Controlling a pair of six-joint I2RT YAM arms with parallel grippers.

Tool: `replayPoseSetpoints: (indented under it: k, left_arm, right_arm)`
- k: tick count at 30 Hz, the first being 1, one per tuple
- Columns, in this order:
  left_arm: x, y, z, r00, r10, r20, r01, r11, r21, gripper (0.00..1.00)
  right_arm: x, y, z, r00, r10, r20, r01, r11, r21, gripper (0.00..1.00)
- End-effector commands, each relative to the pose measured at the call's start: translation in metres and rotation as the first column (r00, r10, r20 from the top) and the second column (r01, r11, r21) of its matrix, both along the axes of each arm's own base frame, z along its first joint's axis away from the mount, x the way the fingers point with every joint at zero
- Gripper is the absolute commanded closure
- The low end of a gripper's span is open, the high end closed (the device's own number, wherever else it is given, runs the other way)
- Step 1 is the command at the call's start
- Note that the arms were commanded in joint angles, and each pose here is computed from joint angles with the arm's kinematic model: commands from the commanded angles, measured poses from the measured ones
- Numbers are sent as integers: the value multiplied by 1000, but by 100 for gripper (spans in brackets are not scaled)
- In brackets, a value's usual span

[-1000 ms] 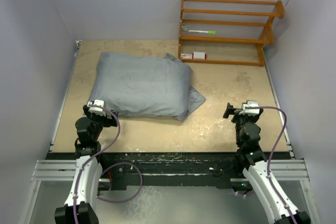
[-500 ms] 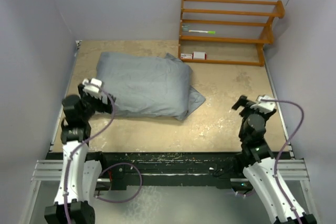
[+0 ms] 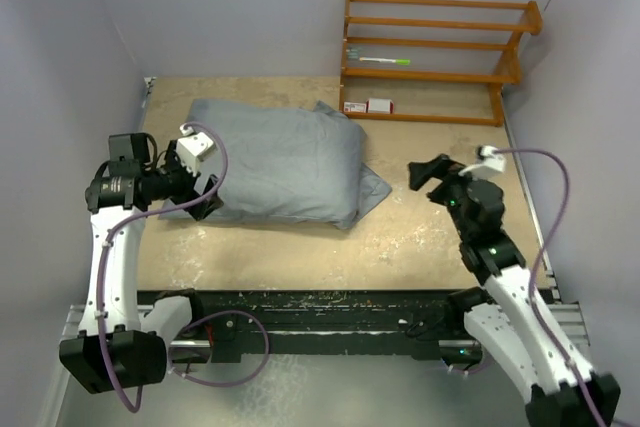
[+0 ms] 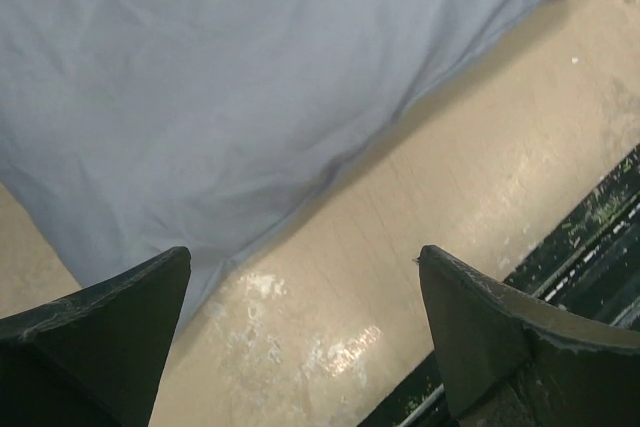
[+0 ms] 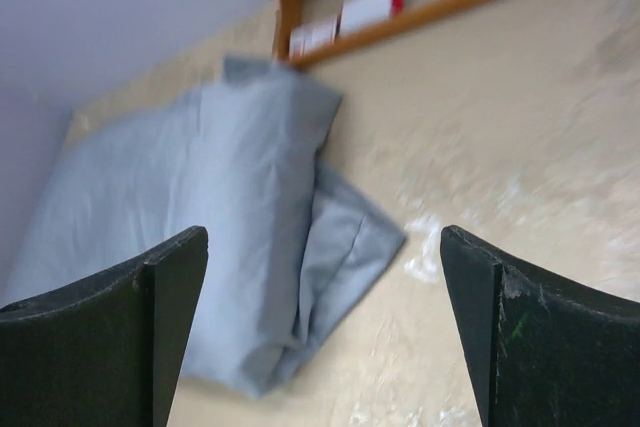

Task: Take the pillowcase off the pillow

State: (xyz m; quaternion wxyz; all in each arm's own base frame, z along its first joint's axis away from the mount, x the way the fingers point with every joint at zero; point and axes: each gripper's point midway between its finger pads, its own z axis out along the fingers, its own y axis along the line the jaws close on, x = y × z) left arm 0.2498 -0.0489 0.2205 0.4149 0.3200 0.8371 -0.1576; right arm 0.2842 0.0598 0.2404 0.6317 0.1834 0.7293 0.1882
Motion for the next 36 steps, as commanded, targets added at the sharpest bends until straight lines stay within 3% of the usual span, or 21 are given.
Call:
replayPoseSetpoints:
  k: [1,7,12,17,23,29,31,33,35,36]
  left_arm:
    - [-15,6,-15,995,-60,-78,67,994,82,1]
    - [-11,10,-47,988,-47,-146,67,989,131,1]
    - [-6,18,-69,980,-14,-198,47,986,161,1]
    - [-8,16,-63,983,-6,-183,35,988,154,1]
    - [-20,21,-53,987,7,-162,24,981,192,1]
    - [-30,18,-37,991,-13,-132,39,980,193,1]
    - [-32,14,-31,993,-27,-115,47,983,179,1]
    - [-34,10,-26,994,-41,-96,56,985,162,1]
    - [-35,6,-24,994,-54,-94,67,988,142,1]
    - [-37,4,-23,993,-61,-99,74,989,131,1]
  right_arm:
    - [15,76,-27,950,304,-76,-303,953,27,0]
    - [34,136,-82,859,437,-268,-447,894,24,0]
    - [38,157,-104,807,513,-293,-514,854,81,6]
    - [35,168,-136,764,548,-339,-537,833,136,17]
    - [27,194,-147,712,607,-353,-588,790,171,41]
    - [10,233,-99,714,633,-298,-637,765,98,81]
    - [-9,255,-91,687,657,-311,-665,740,96,86]
    - [-32,280,-86,650,688,-324,-701,707,95,79]
    - [-47,292,-90,627,691,-360,-709,697,104,49]
    - [-50,292,-94,620,686,-380,-703,701,120,39]
